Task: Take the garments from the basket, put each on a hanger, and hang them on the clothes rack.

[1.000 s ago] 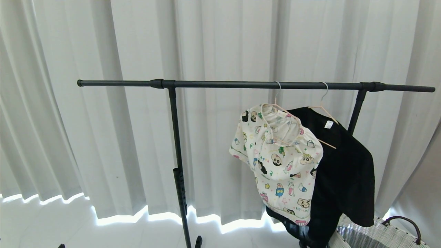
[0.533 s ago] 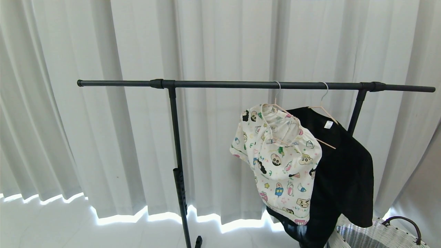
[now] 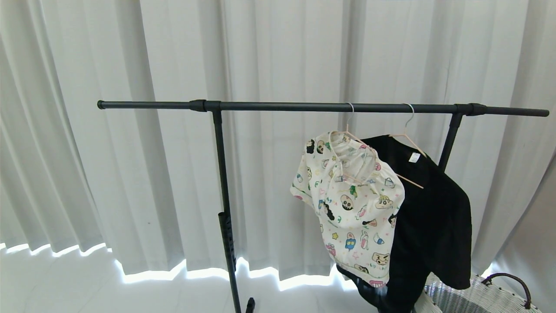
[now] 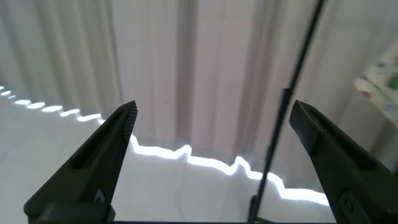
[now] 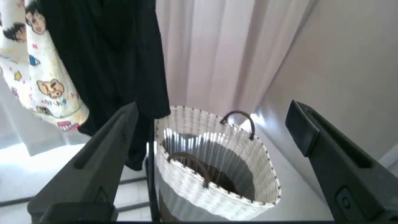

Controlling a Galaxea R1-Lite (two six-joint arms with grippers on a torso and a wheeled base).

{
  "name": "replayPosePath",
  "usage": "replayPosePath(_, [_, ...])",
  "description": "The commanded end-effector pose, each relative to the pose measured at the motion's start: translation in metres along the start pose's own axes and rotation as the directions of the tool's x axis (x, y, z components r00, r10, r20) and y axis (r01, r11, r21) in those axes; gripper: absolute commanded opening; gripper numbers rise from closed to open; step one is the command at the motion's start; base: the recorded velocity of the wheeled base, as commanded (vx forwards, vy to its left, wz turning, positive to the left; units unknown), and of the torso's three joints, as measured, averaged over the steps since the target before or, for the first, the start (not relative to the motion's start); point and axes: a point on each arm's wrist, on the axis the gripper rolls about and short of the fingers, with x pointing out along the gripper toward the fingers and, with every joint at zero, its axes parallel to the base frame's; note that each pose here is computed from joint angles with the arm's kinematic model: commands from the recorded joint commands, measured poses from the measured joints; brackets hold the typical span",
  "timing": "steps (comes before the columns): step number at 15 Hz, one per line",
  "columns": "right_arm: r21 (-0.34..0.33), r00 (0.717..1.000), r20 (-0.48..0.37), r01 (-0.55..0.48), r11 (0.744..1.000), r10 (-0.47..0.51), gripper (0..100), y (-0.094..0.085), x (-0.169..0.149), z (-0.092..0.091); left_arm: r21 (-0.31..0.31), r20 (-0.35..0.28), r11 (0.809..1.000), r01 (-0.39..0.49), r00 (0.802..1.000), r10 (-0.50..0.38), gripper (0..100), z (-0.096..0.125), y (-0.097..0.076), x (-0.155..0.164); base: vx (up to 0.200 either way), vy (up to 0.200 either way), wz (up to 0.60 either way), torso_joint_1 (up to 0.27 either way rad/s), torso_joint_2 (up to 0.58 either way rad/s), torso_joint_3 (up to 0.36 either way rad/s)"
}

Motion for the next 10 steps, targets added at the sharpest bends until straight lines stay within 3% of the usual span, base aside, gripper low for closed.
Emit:
replayPosePath(1, [0.004, 0.999, 0.023, -0.026, 1.000, 0.026, 100, 0.0013, 0.0020, -0.0017, -0.008, 0.007, 0.994, 0.104, 0.995, -0.104, 100, 0.0000, -0.0023, -0.0002, 0.000, 0.000, 0.00, 0.000, 0.00, 0.000])
replayPosePath(2, [0.009, 0.996, 0.049, -0.075, 0.997, 0.074, 100, 0.0030, 0.0038, -0.0030, -0.029, 0.008, 0.990, 0.141, 0.990, -0.141, 100, 0.0001, -0.0030, -0.0001, 0.000, 0.000, 0.00, 0.000, 0.00, 0.000])
replayPosePath(3, [0.028, 0.972, 0.122, -0.207, 0.978, 0.203, 100, 0.0071, 0.0070, -0.0042, -0.062, 0.006, 0.986, 0.155, 0.988, -0.155, 100, 0.0000, -0.0033, 0.0000, 0.000, 0.000, 0.00, 0.000, 0.00, 0.000])
replayPosePath(4, [0.056, 0.958, 0.119, -0.268, 0.962, 0.260, 100, 0.0087, 0.0073, -0.0060, -0.062, 0.009, 0.986, 0.156, 0.988, -0.156, 100, -0.0001, -0.0033, -0.0003, 0.000, 0.000, 0.00, 0.000, 0.00, 0.000])
replayPosePath(10, [0.100, 0.959, 0.092, -0.276, 0.956, 0.268, 100, 0.0092, 0.0075, -0.0088, -0.085, -0.005, 0.984, 0.158, 0.987, -0.159, 100, -0.0043, -0.0039, 0.0008, 0.000, 0.000, 0.00, 0.000, 0.00, 0.000])
